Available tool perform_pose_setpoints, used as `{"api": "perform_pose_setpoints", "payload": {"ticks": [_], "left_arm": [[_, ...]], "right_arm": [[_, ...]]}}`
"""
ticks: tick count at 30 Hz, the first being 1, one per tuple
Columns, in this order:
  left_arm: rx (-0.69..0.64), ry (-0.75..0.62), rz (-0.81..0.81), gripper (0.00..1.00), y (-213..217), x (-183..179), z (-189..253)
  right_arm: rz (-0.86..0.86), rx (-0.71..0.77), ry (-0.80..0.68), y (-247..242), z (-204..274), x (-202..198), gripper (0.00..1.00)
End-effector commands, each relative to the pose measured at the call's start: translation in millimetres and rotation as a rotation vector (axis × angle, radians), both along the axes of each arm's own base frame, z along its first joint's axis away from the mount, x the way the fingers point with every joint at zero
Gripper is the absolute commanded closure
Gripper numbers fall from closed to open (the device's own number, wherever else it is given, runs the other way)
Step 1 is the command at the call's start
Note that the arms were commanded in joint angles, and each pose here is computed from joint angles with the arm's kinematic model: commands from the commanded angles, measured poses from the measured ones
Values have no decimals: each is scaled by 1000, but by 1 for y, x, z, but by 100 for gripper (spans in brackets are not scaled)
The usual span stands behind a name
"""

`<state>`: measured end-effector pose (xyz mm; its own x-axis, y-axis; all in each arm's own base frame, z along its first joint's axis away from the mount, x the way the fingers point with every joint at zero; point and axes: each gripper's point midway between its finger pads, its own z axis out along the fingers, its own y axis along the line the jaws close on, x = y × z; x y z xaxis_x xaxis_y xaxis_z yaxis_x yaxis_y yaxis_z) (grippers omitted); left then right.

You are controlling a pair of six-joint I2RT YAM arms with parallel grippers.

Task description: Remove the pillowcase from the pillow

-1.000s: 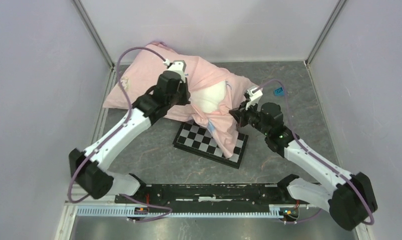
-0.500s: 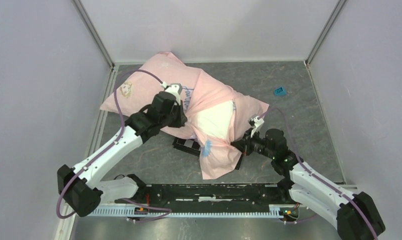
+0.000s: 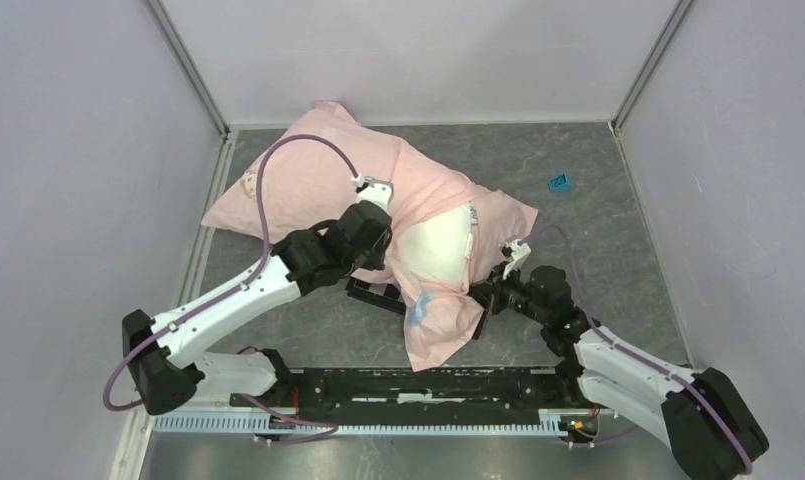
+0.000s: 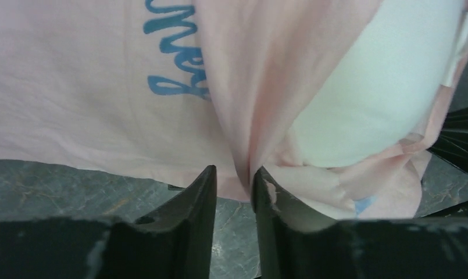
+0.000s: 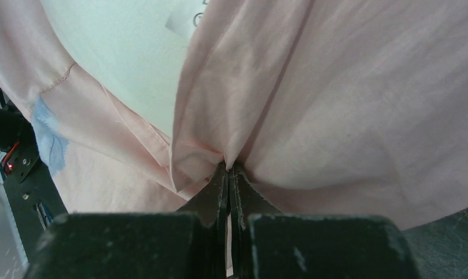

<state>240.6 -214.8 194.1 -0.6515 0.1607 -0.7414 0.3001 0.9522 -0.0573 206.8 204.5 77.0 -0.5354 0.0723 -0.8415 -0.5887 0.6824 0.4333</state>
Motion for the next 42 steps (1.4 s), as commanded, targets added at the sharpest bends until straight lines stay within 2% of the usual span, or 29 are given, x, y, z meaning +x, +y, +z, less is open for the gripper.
{"api": "perform_pose_setpoints", "payload": {"ticks": [1, 4, 8, 13, 17, 22, 24, 27, 33, 35, 36, 39, 42], "left_arm": [[81, -145, -30, 57, -6, 2, 54], [110, -174, -114, 48, -32, -5, 68], [127, -215, -224, 40, -68, -20, 87], [50, -150, -365, 33, -118, -41, 88], [95, -111, -266, 24, -121, -30, 63], [86, -21, -199, 15, -134, -31, 29], [105, -22, -135, 1, -133, -24, 15], [157, -4, -78, 0, -133, -10, -10], [358, 45, 49, 1, -109, 20, -73], [392, 26, 80, 13, -101, 24, -82], [385, 12, 90, 30, -99, 26, -81], [328, -22, 89, 69, -98, 28, -78], [314, -38, 81, 96, -98, 30, -66]], "right_arm": [[-19, -120, 50, -18, -24, -9, 100], [-21, -136, 23, -20, -14, -5, 100], [-1, -134, 27, -18, -14, -8, 100], [1, -123, 26, -16, -12, -8, 100], [-10, -111, 15, -17, -8, -8, 100], [-19, -98, 18, -18, -9, -9, 100], [-21, -91, 18, -18, -9, -10, 100], [-25, -77, 17, -18, -10, -11, 100], [-48, -53, 26, -20, -15, -12, 100], [-54, -45, 26, -20, -21, -13, 100], [-58, -48, 36, -21, -26, -14, 100], [-38, -51, 62, -19, -35, -17, 100], [-31, -40, 70, -18, -38, -21, 100]]}}
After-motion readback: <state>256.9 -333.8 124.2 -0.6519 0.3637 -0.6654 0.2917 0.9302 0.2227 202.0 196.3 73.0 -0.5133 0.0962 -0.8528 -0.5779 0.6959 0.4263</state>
